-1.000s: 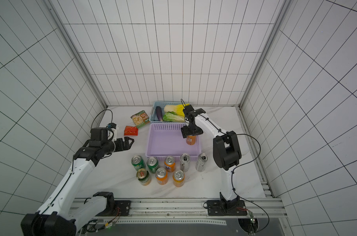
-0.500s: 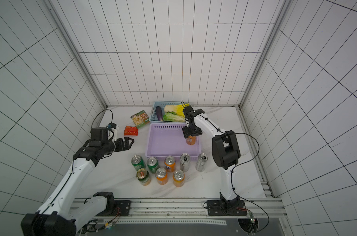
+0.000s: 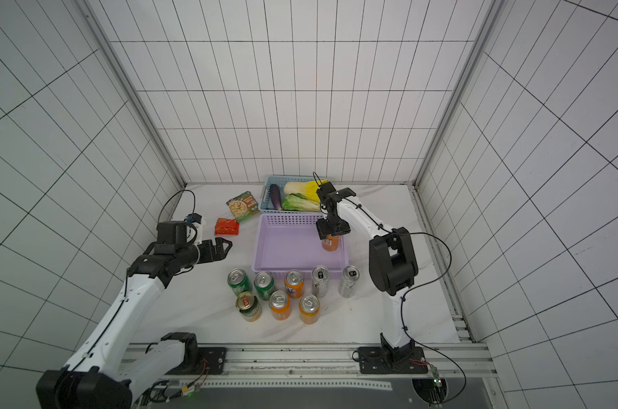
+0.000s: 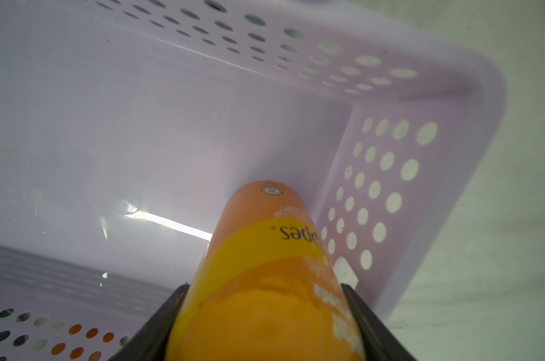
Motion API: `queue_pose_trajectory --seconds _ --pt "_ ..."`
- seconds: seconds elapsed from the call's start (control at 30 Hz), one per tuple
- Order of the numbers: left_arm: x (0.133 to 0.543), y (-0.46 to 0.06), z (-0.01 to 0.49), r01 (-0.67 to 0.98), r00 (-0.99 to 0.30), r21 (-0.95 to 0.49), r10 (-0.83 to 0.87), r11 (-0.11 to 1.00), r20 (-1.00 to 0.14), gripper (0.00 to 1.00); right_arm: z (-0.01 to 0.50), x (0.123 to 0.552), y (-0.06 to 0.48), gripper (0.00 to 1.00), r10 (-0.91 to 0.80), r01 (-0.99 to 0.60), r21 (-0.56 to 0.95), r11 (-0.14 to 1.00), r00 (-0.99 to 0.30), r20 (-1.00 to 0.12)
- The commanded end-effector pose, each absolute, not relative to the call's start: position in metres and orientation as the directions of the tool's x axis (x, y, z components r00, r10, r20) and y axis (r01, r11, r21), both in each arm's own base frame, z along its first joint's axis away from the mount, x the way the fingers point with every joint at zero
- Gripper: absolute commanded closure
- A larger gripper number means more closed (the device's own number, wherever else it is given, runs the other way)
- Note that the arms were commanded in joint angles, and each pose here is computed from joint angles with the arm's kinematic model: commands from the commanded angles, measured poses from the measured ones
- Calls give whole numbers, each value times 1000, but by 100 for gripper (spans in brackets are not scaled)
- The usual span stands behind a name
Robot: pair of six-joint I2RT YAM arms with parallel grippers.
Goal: Take out the drinks from the basket
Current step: Pick up the drink from the basket.
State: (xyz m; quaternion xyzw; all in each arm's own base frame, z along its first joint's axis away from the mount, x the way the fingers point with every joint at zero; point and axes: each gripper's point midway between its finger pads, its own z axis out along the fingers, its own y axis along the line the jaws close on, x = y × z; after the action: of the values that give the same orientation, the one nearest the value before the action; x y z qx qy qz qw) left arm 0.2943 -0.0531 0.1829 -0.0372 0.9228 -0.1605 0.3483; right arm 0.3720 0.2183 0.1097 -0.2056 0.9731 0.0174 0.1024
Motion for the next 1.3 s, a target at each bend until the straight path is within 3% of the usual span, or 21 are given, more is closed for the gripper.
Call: queue_pose_trajectory --seconds 0.0,0.83,1.27 --pt "296 -53 187 60 -746 -319 -170 946 -644 2 156 368 221 31 -397 -411 -16 911 -869 -295" --pt "296 -54 188 62 -744 -323 -172 944 -646 2 264 272 231 31 -476 -502 -48 864 -780 -407" --pt "295 -54 189 63 -740 -320 -171 945 -650 2 298 210 206 31 -475 -508 -35 861 -777 -412"
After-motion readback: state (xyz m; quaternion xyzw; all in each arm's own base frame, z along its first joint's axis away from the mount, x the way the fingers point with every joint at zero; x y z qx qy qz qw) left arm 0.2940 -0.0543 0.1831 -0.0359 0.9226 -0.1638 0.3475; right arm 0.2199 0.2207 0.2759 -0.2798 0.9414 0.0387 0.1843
